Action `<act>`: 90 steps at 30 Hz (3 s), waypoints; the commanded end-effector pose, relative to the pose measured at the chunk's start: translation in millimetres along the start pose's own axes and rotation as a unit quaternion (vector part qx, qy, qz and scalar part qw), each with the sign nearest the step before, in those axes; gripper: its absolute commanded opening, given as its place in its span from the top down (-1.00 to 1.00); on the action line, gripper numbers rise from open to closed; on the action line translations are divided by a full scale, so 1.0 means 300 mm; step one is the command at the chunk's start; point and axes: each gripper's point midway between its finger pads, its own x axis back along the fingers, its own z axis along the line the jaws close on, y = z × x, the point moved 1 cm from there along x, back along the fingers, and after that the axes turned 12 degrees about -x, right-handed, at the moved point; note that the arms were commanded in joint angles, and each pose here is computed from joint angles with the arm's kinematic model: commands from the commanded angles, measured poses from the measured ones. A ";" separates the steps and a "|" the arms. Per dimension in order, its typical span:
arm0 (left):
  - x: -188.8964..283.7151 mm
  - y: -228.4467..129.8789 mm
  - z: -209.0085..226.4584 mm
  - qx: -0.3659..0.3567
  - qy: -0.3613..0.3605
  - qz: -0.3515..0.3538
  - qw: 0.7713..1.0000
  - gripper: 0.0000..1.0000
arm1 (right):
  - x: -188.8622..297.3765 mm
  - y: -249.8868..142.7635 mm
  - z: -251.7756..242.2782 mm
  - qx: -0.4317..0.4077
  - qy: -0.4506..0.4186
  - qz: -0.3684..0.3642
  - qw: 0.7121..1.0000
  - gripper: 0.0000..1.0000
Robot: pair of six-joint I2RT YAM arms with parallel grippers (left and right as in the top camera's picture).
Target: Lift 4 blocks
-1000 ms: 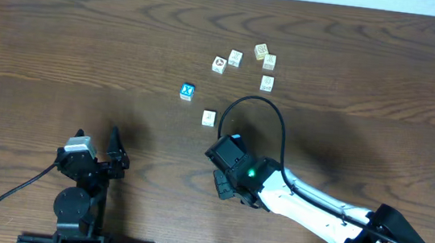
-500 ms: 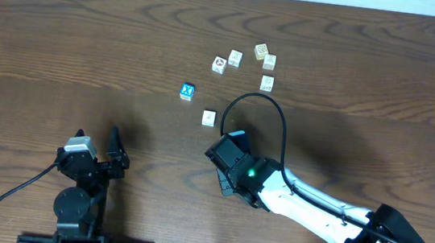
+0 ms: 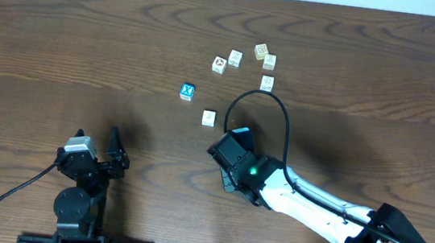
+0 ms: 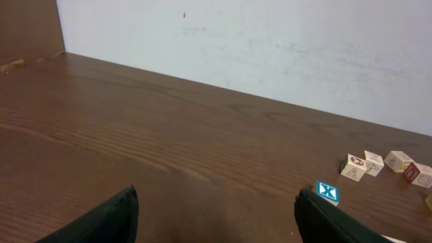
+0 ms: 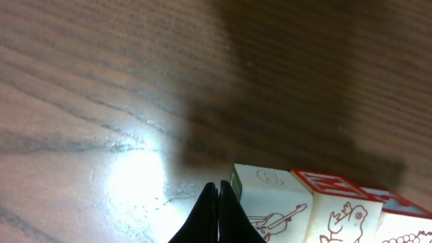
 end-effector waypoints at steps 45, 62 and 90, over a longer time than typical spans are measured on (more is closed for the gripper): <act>-0.003 -0.059 0.009 -0.003 0.010 0.029 1.000 -0.49 | -0.061 0.508 0.253 -0.124 0.100 -0.128 0.979 -0.01; -0.003 -0.059 0.009 -0.003 0.010 0.029 1.000 -0.49 | -0.128 0.470 0.227 -0.147 0.075 -0.108 0.980 0.10; -0.003 -0.059 0.009 -0.003 0.010 0.029 1.000 -0.49 | -0.161 0.456 0.226 -0.145 0.069 -0.103 0.982 0.20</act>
